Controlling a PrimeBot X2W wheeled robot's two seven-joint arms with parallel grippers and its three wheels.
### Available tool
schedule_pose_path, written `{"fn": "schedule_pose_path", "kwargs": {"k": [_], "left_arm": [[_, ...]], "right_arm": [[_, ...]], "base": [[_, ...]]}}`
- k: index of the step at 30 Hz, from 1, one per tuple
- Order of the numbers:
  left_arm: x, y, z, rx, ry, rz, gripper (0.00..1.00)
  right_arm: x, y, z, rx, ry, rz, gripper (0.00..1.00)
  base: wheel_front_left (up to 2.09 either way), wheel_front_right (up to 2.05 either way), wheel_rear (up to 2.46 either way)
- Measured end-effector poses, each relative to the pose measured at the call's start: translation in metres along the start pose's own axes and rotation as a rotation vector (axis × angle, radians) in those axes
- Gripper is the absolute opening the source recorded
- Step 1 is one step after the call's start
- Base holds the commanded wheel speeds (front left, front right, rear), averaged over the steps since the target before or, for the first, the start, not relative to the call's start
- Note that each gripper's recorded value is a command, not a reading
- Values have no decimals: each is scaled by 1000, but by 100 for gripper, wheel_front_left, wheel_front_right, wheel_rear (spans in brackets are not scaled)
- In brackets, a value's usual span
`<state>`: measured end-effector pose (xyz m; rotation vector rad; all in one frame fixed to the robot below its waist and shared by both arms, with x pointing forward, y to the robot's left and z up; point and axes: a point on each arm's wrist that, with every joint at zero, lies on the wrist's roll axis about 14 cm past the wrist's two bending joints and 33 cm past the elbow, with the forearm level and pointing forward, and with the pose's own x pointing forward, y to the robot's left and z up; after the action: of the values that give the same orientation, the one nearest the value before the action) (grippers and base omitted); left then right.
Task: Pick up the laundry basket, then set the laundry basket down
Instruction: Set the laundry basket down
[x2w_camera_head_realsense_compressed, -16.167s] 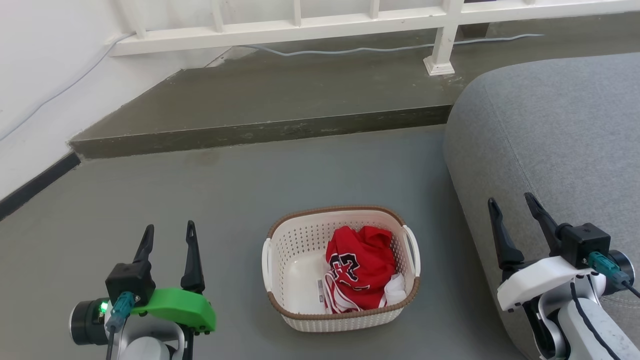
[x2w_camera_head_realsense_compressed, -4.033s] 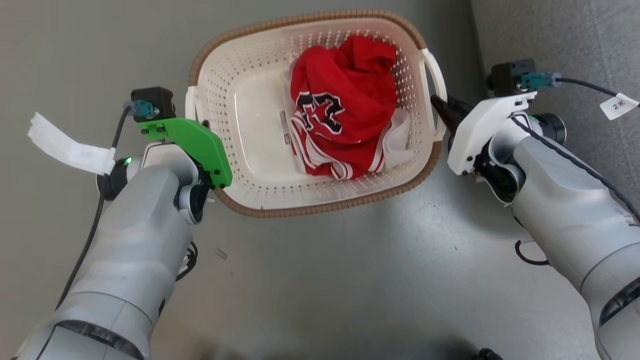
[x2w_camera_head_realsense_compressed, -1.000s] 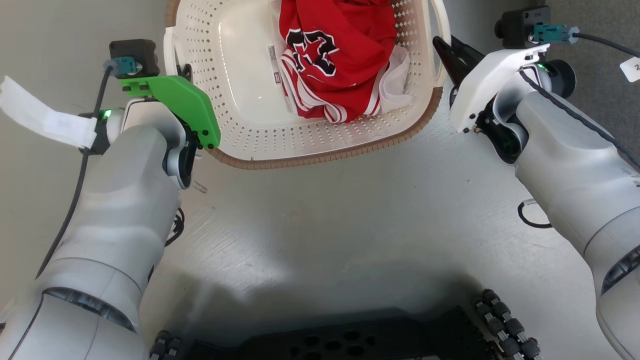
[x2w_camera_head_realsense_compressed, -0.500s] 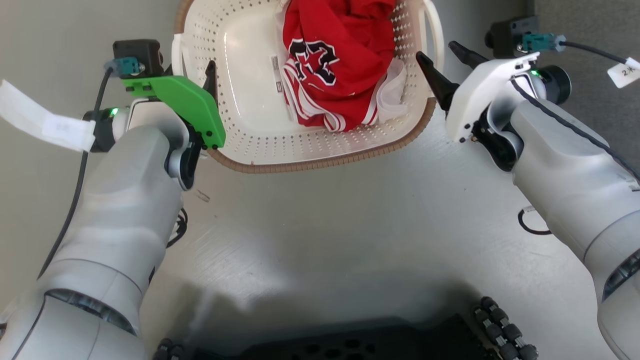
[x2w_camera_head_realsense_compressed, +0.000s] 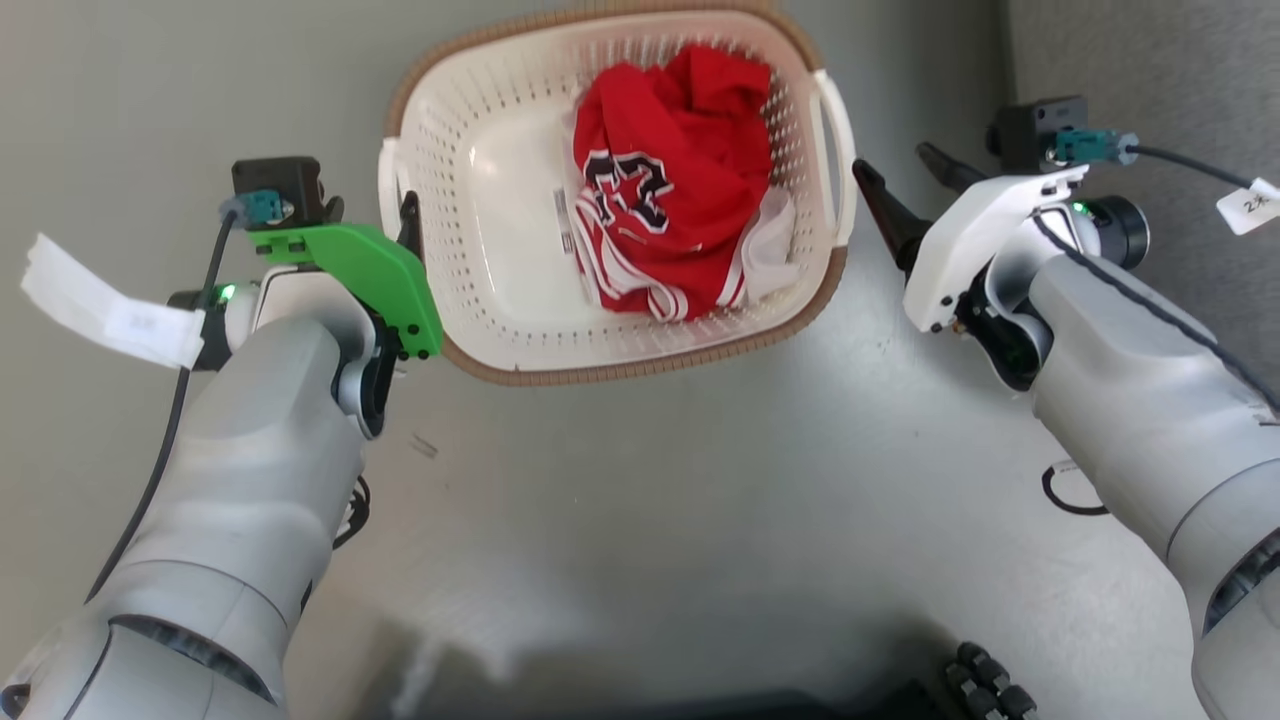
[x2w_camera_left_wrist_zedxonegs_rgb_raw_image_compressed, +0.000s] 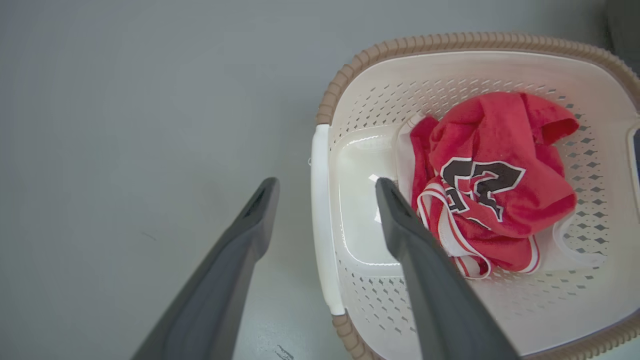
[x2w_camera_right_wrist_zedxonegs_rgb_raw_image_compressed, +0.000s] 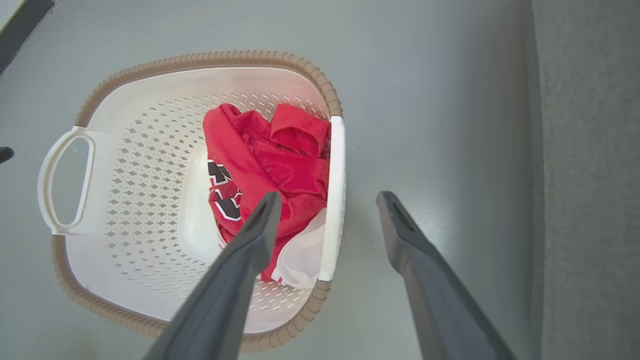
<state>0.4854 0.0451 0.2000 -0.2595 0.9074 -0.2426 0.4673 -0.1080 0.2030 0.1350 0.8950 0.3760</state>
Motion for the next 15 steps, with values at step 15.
{"fn": "schedule_pose_path", "kwargs": {"k": [15], "left_arm": [[-49, -19, 45, 37, -162, -2, 100]], "right_arm": [[-49, 11, 40, -29, -126, -30, 100]], "base": [[0, 0, 0]]}}
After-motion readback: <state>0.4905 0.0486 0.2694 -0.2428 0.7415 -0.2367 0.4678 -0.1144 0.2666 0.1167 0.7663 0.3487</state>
